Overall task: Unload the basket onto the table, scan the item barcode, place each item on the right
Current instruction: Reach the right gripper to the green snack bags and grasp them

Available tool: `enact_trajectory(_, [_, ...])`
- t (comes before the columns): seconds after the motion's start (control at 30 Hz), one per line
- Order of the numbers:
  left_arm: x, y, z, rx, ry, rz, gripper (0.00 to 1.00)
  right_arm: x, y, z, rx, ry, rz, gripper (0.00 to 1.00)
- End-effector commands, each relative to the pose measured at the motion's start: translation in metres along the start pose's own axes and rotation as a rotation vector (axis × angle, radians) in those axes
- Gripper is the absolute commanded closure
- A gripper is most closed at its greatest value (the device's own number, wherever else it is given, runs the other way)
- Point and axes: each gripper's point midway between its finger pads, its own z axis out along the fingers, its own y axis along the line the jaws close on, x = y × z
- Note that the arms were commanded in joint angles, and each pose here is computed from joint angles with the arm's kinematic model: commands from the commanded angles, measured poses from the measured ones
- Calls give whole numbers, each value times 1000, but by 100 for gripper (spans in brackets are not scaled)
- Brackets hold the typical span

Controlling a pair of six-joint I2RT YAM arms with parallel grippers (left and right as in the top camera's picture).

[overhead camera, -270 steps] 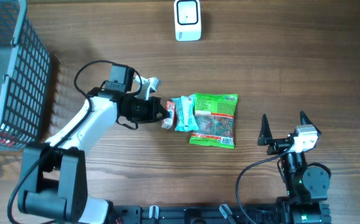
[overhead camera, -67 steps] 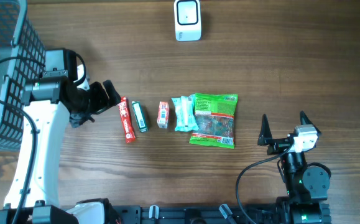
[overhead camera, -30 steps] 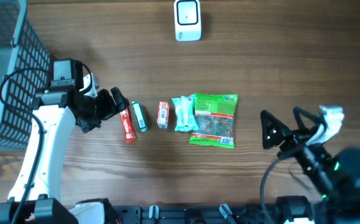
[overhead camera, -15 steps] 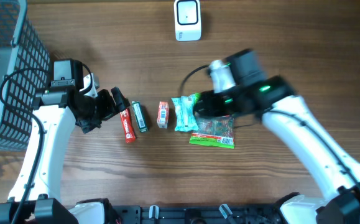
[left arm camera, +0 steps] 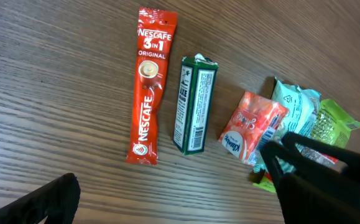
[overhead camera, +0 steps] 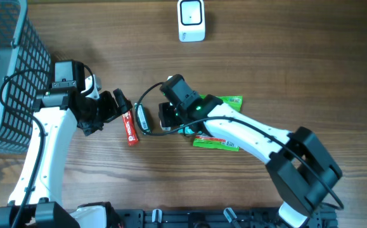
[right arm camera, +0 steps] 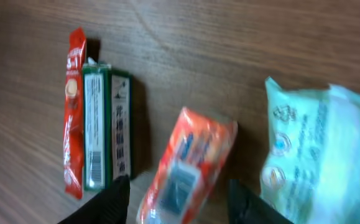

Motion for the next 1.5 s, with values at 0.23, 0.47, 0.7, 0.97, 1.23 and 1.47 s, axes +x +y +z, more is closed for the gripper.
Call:
enact_trajectory(0.23, [2, -2, -1, 10, 0, 6, 0, 3, -8, 28, 23, 3, 1, 71])
enact_trajectory(0.47, [2, -2, -1, 10, 0, 6, 0, -25, 9, -36, -23, -95, -148, 69])
enact_trajectory(0.7, [2, -2, -1, 10, 0, 6, 0, -32, -65, -92, 172, -79, -65, 72])
enact_trajectory(0.97, [2, -2, -1, 10, 0, 6, 0, -21, -102, -96, 207, 10, -51, 18])
enact_trajectory(1.23, [2, -2, -1, 10, 0, 6, 0, 48, -145, -86, 116, 269, -196, 18])
enact_trajectory(1.47, [2, -2, -1, 10, 0, 6, 0, -28, -137, -66, 105, -89, -291, 53])
